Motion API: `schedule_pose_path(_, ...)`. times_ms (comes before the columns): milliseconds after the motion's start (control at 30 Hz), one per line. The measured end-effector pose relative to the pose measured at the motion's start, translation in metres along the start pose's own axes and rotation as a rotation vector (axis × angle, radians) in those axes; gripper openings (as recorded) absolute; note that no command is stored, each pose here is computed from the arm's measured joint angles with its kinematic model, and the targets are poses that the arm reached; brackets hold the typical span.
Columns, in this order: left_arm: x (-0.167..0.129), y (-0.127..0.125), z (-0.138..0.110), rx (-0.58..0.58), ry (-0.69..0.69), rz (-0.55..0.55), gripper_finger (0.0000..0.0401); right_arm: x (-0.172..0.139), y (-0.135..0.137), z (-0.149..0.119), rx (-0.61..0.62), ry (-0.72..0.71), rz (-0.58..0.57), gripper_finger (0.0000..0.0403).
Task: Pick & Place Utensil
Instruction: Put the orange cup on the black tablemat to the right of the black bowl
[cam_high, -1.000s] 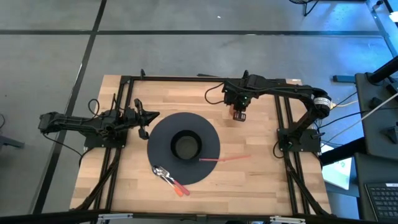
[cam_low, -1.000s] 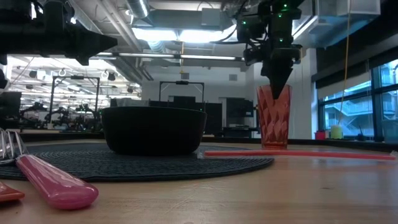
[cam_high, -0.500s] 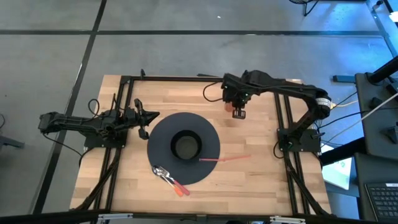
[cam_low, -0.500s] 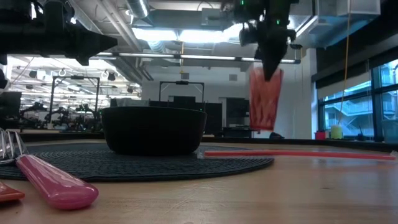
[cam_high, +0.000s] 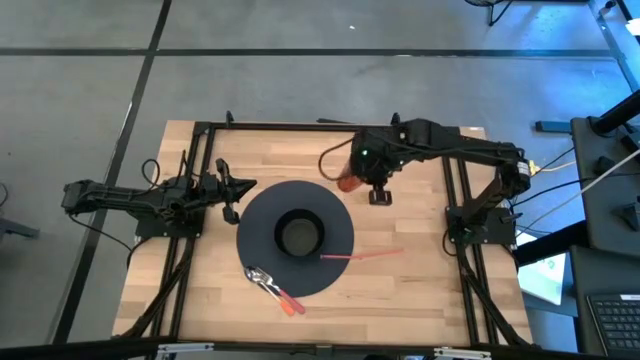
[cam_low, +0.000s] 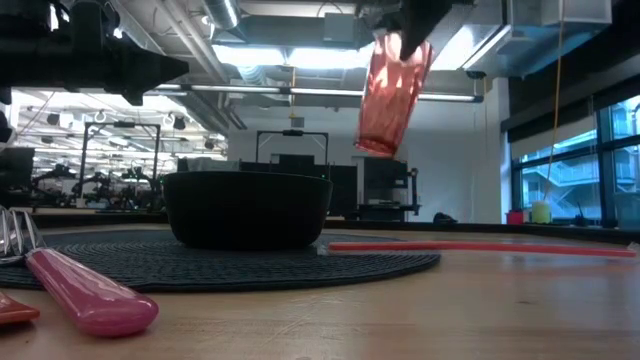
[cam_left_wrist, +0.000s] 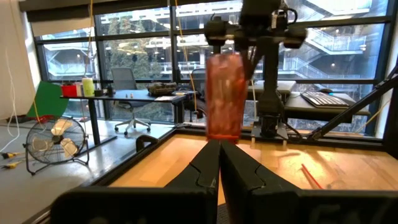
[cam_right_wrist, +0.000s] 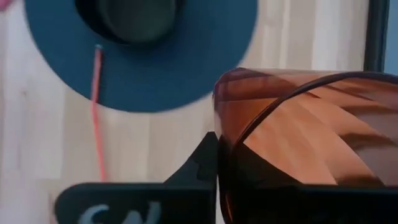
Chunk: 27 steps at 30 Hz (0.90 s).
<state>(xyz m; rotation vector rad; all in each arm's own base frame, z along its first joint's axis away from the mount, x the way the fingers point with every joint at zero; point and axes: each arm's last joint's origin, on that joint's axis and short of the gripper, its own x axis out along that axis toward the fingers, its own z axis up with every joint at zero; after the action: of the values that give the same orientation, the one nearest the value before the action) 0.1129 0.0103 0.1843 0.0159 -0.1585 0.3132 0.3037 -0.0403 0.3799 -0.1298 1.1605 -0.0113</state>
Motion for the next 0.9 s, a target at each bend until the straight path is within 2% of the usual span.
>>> schedule_pose_path(167, 0.0, 0.0, 0.0, 0.0, 0.0, 0.0, 0.0008, 0.008, 0.027, 0.017, -0.04, 0.01, 0.039, 0.0008)
schedule_pose_path(467, 0.0, 0.0, 0.0, 0.0, 0.001, 0.0, 0.0008, 0.045, 0.073, 0.036, -0.158, 0.129, 0.104, 0.0008)
schedule_pose_path(600, 0.0, 0.0, 0.0, -0.016, 0.0, 0.0, 0.0008, 0.055, 0.082, 0.038, -0.173, 0.154, 0.144, 0.0008)
schedule_pose_path(900, 0.0, 0.0, 0.0, -0.026, 0.0, 0.0, 0.0008, 0.085, 0.087, 0.044, -0.159, 0.226, 0.148, 0.0008)
